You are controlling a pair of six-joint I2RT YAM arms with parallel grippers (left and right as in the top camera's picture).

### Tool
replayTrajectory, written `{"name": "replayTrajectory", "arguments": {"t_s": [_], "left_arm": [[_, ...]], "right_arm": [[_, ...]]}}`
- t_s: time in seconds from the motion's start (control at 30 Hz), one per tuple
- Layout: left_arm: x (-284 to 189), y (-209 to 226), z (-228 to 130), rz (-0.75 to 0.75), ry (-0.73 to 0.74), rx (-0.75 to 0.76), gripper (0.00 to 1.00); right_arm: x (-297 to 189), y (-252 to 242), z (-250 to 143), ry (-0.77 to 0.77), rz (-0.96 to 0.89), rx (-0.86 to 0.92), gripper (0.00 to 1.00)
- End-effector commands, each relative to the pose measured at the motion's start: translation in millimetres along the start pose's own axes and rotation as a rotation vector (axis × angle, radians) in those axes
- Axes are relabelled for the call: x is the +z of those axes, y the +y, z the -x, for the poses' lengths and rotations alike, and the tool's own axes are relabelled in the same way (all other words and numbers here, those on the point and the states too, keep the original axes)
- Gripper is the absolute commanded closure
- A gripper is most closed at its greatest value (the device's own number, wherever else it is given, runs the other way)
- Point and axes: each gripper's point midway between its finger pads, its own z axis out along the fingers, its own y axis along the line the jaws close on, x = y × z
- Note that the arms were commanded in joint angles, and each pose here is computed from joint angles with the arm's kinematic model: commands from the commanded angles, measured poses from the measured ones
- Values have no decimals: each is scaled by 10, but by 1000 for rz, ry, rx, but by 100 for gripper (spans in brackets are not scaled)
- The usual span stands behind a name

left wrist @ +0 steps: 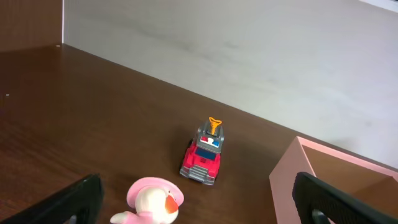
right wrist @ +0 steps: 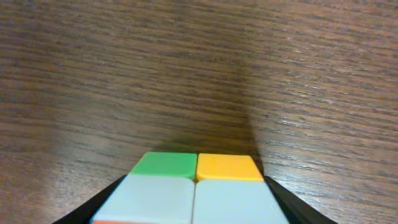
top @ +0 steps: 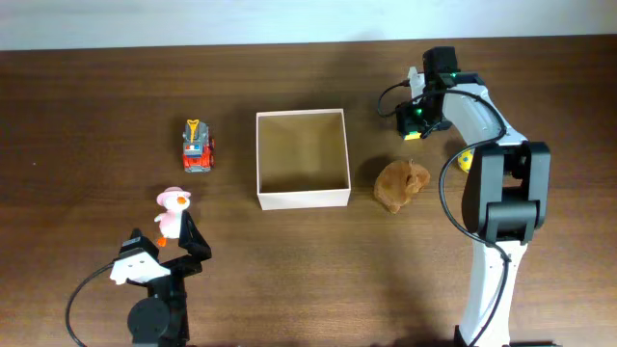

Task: Pack container

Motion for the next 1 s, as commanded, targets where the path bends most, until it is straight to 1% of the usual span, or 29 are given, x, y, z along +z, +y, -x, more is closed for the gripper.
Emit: {"name": "replayTrajectory", "arguments": {"t_s": [0.0, 0.1, 0.13, 0.23, 0.27, 0.3, 0.37, 0.6, 0.97], "left_arm": [[3, -7, -24, -8, 3, 16, 1], [3, -7, -24, -8, 3, 16, 1], [3, -7, -24, -8, 3, 16, 1], [3, -7, -24, -8, 3, 16, 1], [3, -7, -24, -8, 3, 16, 1], [3, -7, -24, -8, 3, 16, 1], [2, -8, -22, -8, 3, 16, 1], [3, -7, -25, -8, 3, 16, 1], [3, -7, -24, -8, 3, 16, 1]], "right_arm": [[220, 41, -139, 48, 13, 10, 45], [219, 39, -117, 40, 13, 9, 59], [219, 38, -115, 39, 12, 10, 60], [211, 39, -114, 40, 13, 9, 60], [206, 39, -110, 39, 12, 9, 59], [201, 38, -102, 38, 12, 9, 55], [187, 36, -85, 33, 11, 9, 54], [82, 20, 89, -13, 4, 5, 54], [-291, 17, 400, -67, -2, 1, 55]]}}
